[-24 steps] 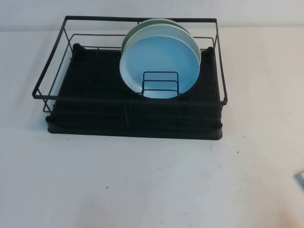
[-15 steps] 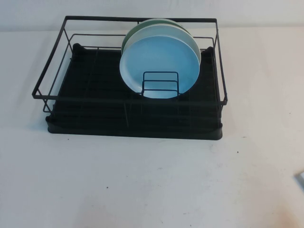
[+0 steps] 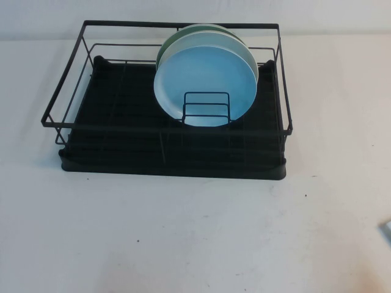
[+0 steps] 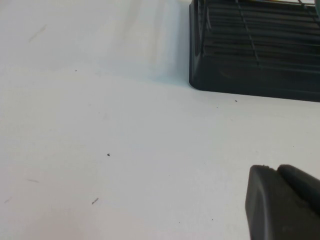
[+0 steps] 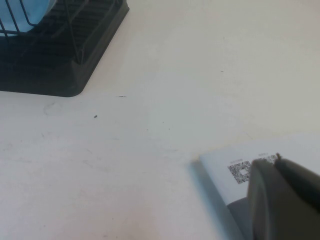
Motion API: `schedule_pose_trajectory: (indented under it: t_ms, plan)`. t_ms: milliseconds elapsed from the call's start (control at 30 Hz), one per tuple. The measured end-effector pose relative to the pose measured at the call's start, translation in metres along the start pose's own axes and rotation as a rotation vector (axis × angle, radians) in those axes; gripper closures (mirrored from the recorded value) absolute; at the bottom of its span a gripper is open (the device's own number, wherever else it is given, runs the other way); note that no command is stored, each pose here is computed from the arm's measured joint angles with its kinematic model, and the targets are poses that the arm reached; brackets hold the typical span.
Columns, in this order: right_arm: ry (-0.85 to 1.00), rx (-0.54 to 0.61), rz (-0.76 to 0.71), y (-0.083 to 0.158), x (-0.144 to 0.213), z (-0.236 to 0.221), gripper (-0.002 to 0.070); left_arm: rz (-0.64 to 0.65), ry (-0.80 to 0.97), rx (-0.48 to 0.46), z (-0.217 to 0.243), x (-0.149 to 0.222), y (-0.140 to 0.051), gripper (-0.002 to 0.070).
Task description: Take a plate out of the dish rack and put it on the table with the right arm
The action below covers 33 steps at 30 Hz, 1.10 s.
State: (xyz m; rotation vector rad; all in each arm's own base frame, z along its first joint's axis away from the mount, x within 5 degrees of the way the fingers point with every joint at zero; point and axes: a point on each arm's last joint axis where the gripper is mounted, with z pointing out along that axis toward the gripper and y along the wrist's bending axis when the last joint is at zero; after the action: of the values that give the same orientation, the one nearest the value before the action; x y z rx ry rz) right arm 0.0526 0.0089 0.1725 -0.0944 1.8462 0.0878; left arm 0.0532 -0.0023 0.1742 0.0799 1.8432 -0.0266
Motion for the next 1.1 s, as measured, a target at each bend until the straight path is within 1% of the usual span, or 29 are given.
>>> schedule_pose_trajectory:
  t_ms: [500, 700, 1000, 1100]
  plan:
    - [0.0, 0.0, 0.0, 0.0, 0.0, 0.0, 0.0694, 0.0, 0.0, 0.0, 0.0, 0.0, 0.0, 0.0679]
    - [-0.001, -0.011, 0.029, 0.001, -0.0001, 0.0, 0.0694, 0.0, 0.0, 0.0, 0.0, 0.0, 0.0, 0.0679]
    - [-0.001, -0.013, 0.035, 0.0012, -0.0001, 0.0, 0.0694, 0.0, 0.0, 0.0, 0.0, 0.0, 0.0, 0.0679]
    - [-0.004, -0.024, 0.065, 0.0022, -0.0004, 0.0, 0.0694, 0.0, 0.0, 0.0, 0.0, 0.0, 0.0, 0.0679]
